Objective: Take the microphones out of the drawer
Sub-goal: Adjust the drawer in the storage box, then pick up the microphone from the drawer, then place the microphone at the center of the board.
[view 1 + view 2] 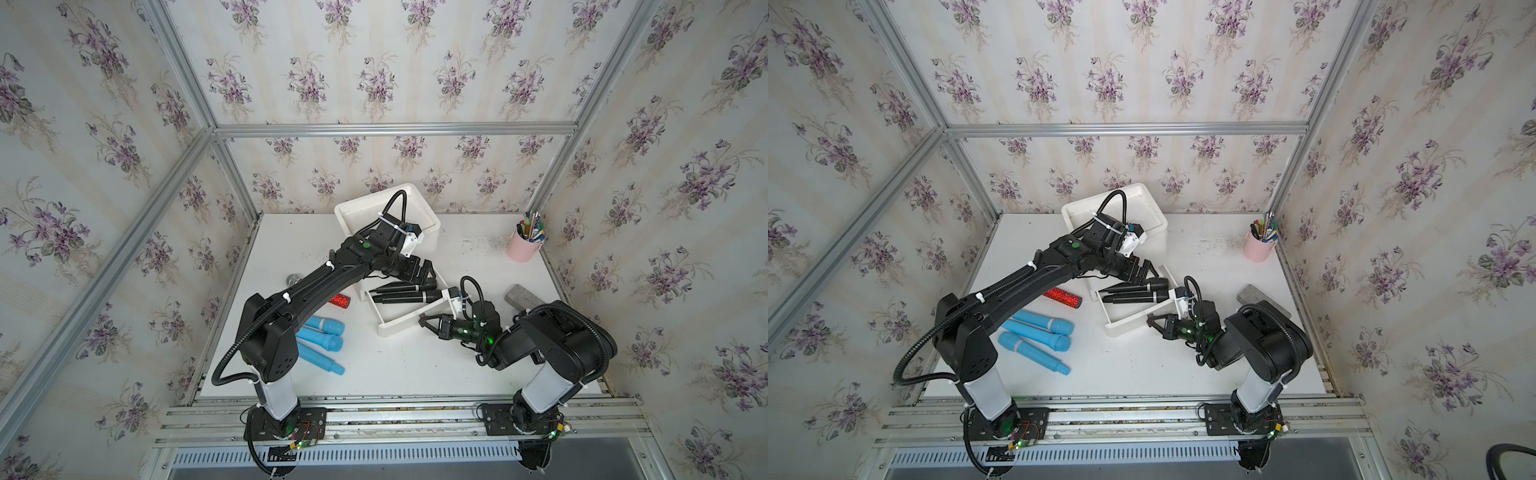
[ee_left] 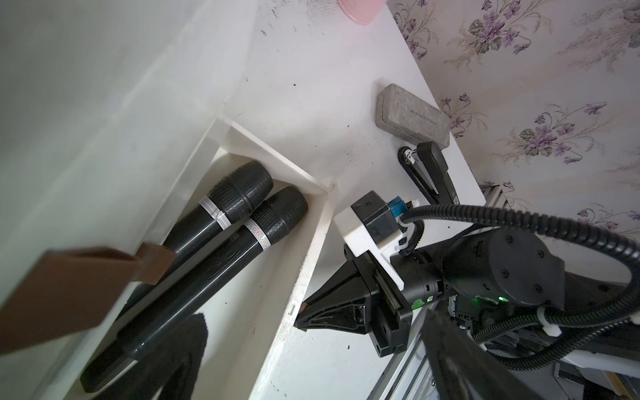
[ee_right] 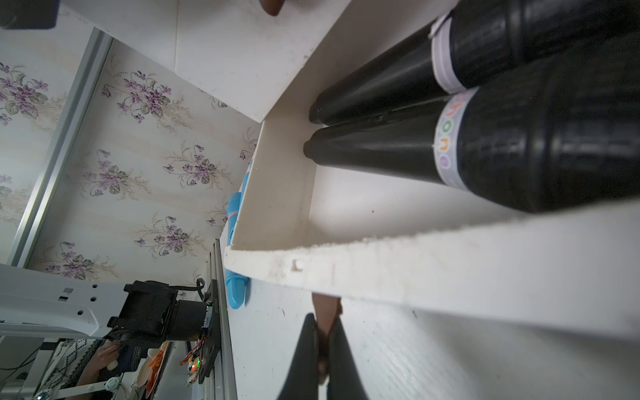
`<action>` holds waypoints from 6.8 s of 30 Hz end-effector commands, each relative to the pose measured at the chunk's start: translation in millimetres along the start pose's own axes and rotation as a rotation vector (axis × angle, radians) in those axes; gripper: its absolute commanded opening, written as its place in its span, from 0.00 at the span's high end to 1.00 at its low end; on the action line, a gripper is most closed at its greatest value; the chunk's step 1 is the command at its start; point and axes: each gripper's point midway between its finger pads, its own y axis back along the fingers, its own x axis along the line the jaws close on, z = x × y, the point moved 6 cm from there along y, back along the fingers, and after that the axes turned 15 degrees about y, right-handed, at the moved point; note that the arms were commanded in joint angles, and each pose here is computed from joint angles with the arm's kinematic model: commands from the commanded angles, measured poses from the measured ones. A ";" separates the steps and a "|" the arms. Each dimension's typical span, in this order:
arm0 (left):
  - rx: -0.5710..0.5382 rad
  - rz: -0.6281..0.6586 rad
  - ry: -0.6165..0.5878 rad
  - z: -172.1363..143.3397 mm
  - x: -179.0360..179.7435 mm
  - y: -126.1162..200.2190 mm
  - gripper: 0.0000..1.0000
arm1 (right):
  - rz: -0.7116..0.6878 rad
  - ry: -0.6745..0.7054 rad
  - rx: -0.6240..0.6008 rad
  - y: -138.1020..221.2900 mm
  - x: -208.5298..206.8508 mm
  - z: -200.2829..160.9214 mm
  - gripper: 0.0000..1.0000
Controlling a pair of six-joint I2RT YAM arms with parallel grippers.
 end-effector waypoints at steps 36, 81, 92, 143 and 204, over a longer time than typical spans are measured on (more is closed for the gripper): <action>0.069 0.051 -0.190 -36.1 11.2 -21.6 0.55 | -0.297 0.055 -0.119 84.4 5.7 60.6 0.27; 0.329 0.511 -0.614 -69.6 64.6 -128.6 0.40 | -0.327 0.119 -0.133 110.3 2.9 91.6 0.14; 0.396 0.523 -0.664 -87.1 68.6 -148.6 0.43 | -0.321 0.125 -0.138 110.2 3.3 93.6 0.14; 0.150 0.473 -0.730 -50.9 -1.4 -47.1 0.98 | -0.442 0.030 -0.268 136.3 -9.8 101.9 0.14; -0.085 0.530 0.568 -138.3 162.9 99.6 1.00 | -0.389 0.088 -0.221 129.3 -11.6 111.6 0.14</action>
